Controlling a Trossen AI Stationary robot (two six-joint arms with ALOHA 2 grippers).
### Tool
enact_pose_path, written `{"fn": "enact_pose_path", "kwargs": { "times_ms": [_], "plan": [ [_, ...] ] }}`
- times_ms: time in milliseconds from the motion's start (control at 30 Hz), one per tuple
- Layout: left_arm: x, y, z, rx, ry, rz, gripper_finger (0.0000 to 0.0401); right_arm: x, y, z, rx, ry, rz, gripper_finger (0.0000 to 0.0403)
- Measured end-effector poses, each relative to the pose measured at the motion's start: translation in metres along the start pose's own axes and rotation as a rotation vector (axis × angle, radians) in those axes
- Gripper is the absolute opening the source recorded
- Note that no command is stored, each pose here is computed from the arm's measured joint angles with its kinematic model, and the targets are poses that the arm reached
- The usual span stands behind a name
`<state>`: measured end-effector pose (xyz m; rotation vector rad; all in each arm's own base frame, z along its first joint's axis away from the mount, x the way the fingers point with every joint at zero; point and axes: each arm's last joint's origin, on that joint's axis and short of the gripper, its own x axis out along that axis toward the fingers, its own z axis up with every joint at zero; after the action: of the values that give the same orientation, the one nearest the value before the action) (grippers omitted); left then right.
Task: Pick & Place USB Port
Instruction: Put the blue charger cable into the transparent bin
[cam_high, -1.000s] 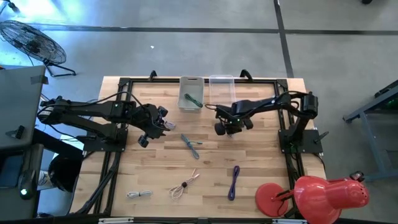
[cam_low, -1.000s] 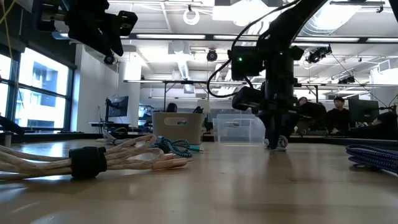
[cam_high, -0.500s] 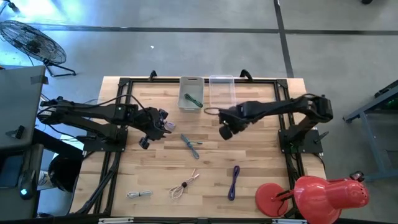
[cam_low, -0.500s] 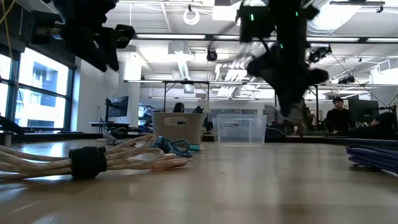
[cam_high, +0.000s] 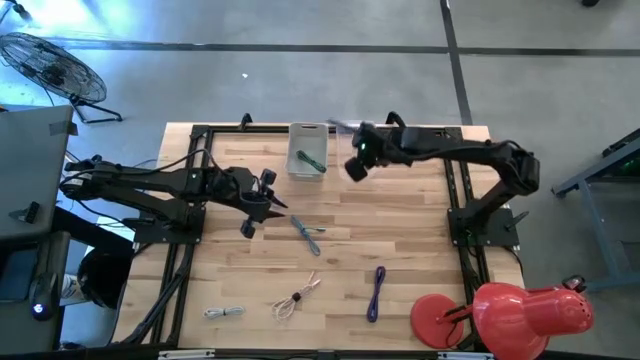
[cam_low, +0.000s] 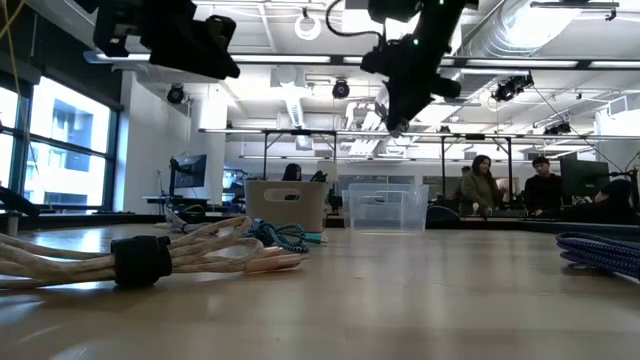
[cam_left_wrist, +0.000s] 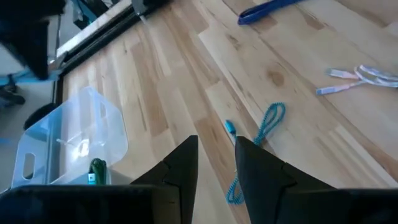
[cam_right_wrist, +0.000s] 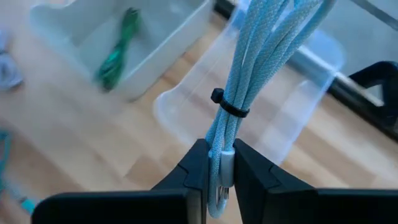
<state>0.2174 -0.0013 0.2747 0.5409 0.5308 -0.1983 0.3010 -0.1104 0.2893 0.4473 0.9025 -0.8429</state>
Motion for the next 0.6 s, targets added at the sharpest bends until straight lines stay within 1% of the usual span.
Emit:
{"fn": "enact_pose_path", "kwargs": {
  "times_ms": [100,167,300,367,500,600],
  "plan": [
    [0.000,0.000,0.000,0.000,-0.001,0.008,0.0103,0.009,-0.018,0.009,0.038,-0.003,0.009,0.0039],
    [0.000,0.001,0.000,0.000,-0.001,0.009,0.0103,0.017,-0.028,0.010,0.053,0.013,0.017,0.0039],
    [0.000,0.001,0.001,0.001,-0.004,0.012,0.0103,0.034,-0.039,0.010,0.100,0.007,0.090,0.0040],
    [0.000,0.001,0.001,0.001,-0.005,0.013,0.0103,0.043,-0.043,0.007,0.115,-0.004,0.109,0.0057],
    [0.000,0.001,0.001,0.003,-0.004,0.016,0.0103,0.057,-0.049,0.001,0.113,-0.046,0.116,0.0112],
    [0.000,0.002,0.001,0.003,0.000,0.033,0.0103,0.062,-0.051,-0.004,0.085,-0.048,0.116,0.0136]
  ]
}}
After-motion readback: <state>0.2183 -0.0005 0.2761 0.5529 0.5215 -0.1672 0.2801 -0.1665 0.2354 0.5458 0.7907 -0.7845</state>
